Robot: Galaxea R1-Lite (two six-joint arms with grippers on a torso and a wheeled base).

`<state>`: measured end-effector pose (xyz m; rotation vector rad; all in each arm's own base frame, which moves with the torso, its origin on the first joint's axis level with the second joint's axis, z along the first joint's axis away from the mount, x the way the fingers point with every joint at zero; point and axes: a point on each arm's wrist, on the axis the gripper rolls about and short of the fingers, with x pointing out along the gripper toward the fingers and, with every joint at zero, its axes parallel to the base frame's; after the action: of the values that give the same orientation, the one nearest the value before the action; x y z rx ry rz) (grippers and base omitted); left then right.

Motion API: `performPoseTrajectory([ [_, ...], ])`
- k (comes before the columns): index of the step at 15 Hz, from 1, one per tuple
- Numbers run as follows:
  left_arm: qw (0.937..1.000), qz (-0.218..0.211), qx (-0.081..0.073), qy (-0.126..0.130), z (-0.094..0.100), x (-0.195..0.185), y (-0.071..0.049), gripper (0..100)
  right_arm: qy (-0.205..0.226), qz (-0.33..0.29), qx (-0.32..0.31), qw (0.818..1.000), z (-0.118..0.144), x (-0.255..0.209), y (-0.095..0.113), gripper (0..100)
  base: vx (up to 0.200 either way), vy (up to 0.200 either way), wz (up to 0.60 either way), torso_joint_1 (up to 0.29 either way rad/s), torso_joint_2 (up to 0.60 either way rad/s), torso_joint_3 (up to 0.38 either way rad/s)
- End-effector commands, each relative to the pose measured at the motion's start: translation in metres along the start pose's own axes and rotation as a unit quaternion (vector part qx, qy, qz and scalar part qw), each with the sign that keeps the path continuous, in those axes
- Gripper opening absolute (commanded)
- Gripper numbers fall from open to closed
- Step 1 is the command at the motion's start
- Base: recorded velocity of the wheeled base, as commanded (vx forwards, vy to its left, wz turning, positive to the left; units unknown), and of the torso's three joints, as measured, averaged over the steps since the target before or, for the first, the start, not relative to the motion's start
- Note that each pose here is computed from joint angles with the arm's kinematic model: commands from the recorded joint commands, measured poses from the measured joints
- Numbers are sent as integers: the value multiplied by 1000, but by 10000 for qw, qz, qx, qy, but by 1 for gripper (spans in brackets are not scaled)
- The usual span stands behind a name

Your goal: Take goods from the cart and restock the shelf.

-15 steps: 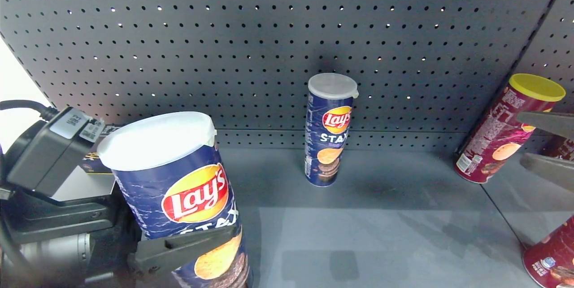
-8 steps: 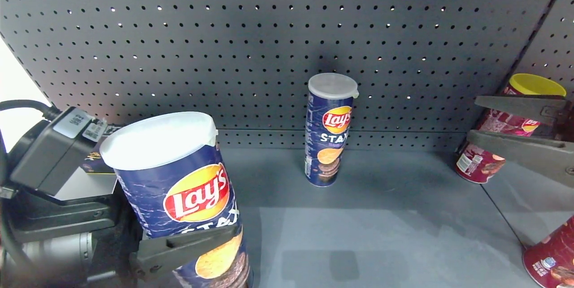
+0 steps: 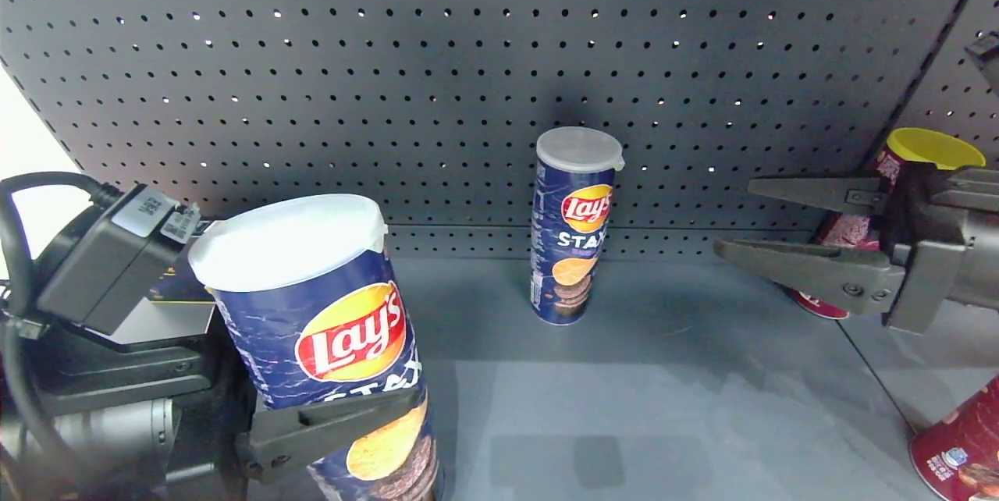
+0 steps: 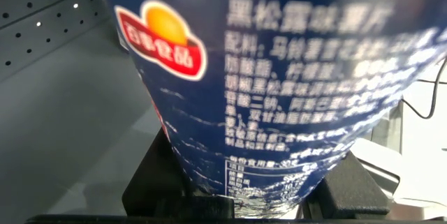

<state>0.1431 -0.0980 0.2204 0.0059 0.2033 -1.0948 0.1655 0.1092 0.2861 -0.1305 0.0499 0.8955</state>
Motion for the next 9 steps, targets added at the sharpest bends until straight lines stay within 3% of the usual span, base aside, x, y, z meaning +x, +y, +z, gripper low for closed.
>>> performPoseTrajectory([
  [1, 10000, -5, -18, 28, -1, 1, 0, 0, 156, 45, 27, 9999, -3, 18, 2, 100, 0, 0, 0, 0, 0, 0],
  [9, 10000, -5, -27, 54, 0, 5, 3, 0, 435, -46, 37, 9990, -13, 43, 9, 100, 0, 0, 0, 0, 0, 0],
])
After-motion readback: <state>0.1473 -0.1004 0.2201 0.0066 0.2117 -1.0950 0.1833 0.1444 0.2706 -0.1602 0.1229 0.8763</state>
